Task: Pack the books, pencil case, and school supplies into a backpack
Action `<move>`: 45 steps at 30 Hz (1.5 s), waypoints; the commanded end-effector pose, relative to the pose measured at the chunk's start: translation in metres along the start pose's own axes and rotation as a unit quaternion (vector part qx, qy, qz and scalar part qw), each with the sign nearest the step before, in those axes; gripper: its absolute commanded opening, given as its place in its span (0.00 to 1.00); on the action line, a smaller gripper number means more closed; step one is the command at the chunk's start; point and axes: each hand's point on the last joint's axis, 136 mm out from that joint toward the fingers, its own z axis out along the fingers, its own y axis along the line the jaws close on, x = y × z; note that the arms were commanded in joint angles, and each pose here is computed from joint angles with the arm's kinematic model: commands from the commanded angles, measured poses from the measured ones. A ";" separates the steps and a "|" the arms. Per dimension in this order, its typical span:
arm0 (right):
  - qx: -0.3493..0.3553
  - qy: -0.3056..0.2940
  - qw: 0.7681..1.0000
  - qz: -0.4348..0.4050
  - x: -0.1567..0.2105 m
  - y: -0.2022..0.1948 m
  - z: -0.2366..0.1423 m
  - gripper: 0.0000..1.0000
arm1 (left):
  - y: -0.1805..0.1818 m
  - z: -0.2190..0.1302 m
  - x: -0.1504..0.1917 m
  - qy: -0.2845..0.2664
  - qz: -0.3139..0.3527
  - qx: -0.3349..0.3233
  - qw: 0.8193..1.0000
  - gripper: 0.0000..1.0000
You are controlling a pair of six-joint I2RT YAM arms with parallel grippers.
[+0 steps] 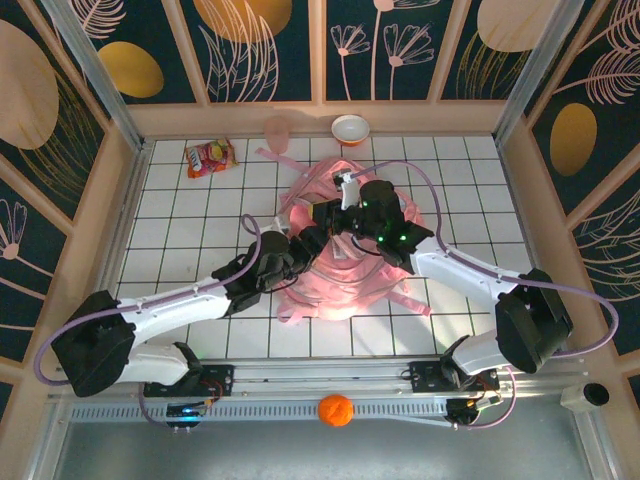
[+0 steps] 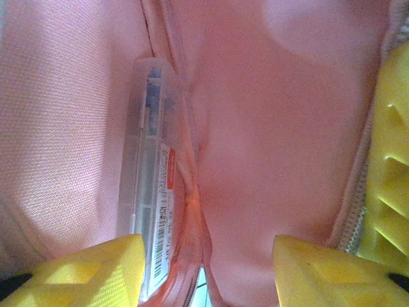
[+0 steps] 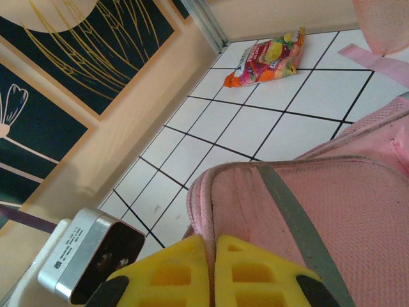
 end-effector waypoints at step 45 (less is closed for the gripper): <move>0.027 0.213 0.965 -0.150 0.110 0.012 -0.078 0.51 | 0.016 -0.003 -0.068 -0.018 0.289 -0.099 0.952 0.66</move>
